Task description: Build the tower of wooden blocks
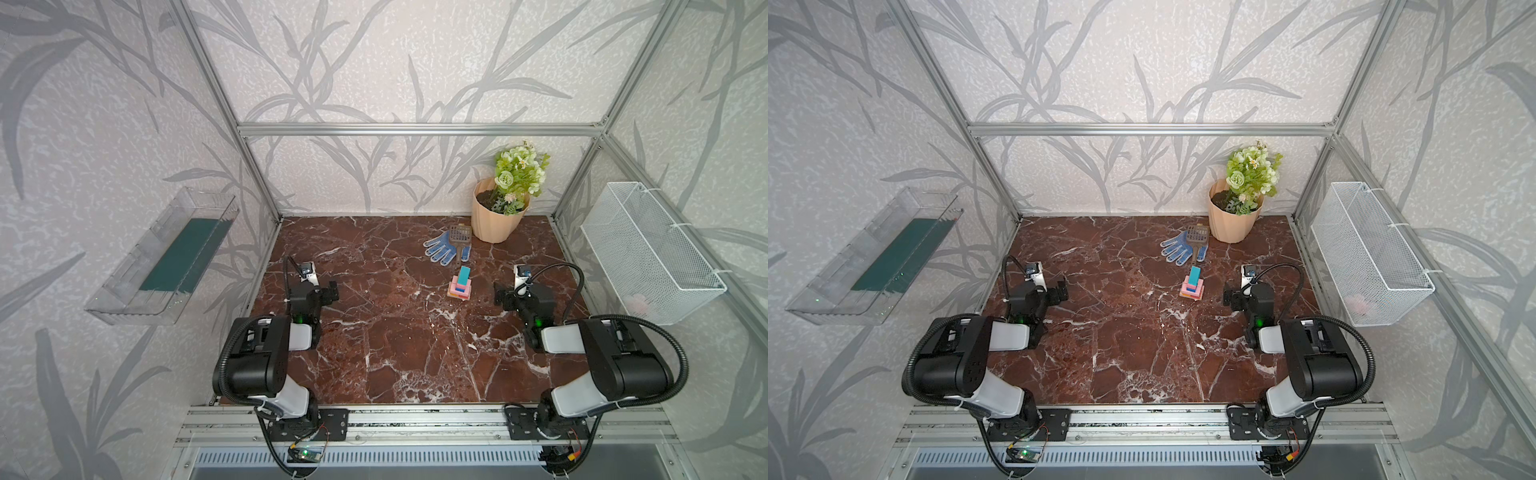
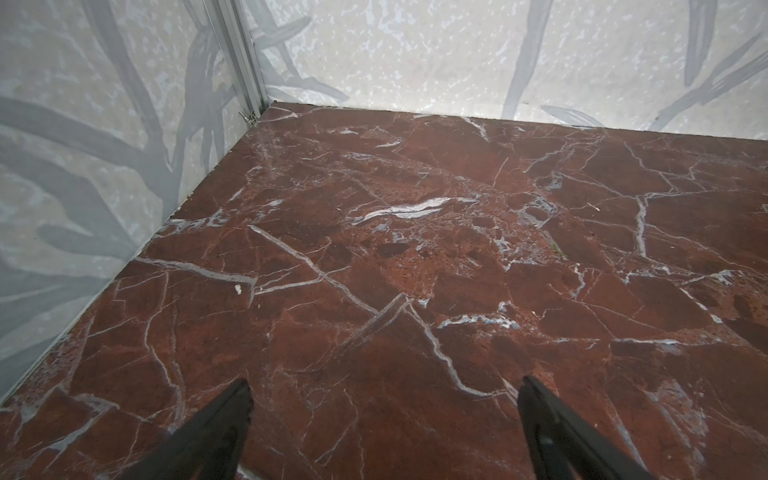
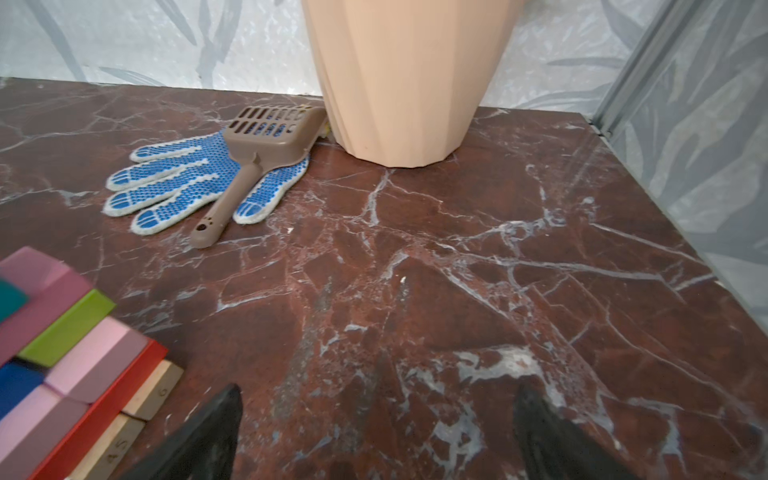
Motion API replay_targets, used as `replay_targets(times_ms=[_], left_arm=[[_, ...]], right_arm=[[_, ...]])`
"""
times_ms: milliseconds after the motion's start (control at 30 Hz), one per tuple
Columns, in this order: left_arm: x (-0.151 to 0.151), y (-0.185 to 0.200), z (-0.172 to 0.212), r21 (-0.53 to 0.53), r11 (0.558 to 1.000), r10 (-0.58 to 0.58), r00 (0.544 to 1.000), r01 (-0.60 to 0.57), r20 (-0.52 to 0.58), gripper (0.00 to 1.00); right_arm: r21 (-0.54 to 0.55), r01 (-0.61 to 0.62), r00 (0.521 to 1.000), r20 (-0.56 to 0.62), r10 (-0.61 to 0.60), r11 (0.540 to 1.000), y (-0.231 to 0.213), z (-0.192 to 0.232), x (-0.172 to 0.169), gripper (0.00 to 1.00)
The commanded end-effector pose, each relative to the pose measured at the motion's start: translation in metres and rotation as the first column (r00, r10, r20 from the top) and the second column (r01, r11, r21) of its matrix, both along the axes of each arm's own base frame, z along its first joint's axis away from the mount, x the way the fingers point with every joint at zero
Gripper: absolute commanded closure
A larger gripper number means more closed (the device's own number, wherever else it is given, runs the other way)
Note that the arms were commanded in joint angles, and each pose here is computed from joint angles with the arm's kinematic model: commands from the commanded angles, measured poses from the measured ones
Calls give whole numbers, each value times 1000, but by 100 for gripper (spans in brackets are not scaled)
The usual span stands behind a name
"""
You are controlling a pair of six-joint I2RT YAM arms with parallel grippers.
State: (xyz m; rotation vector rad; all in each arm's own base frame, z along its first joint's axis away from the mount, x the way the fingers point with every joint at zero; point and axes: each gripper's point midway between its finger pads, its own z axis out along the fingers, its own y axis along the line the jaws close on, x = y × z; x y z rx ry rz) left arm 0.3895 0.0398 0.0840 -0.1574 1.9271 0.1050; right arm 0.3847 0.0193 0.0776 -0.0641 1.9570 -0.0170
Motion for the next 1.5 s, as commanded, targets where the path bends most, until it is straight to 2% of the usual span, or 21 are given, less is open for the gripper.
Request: replay_targets(times_ms=[0, 1067, 1100, 1200, 1233, 1300, 1367, 1467], left_arm=[[7, 0, 11, -1, 1000, -6, 999, 6, 42, 1], [7, -1, 10, 0, 1000, -8, 999, 8, 40, 1], [7, 0, 11, 0, 1000, -8, 999, 8, 40, 1], [7, 0, 11, 0, 1000, -8, 999, 8, 40, 1], [7, -1, 11, 0, 1000, -10, 999, 10, 40, 1], [7, -1, 10, 0, 1000, -8, 999, 8, 39, 1], [7, -1, 10, 0, 1000, -8, 999, 8, 39, 1], [7, 0, 11, 0, 1000, -7, 999, 7, 41, 1]], right_arm=[[-58, 59, 998, 28, -58, 997, -1, 14, 10, 1], [-65, 59, 998, 30, -57, 996, 0, 15, 10, 1], [-63, 61, 997, 44, -59, 996, 0, 16, 7, 1], [-29, 62, 972, 230, -54, 998, -5, 30, -29, 1], [-9, 81, 966, 246, -76, 997, -9, 29, -28, 1], [-20, 123, 971, 209, -116, 992, -14, 25, -8, 0], [-49, 101, 995, -3, -101, 994, -9, 14, 8, 1], [-83, 60, 992, 118, -50, 995, 4, 19, 10, 1]])
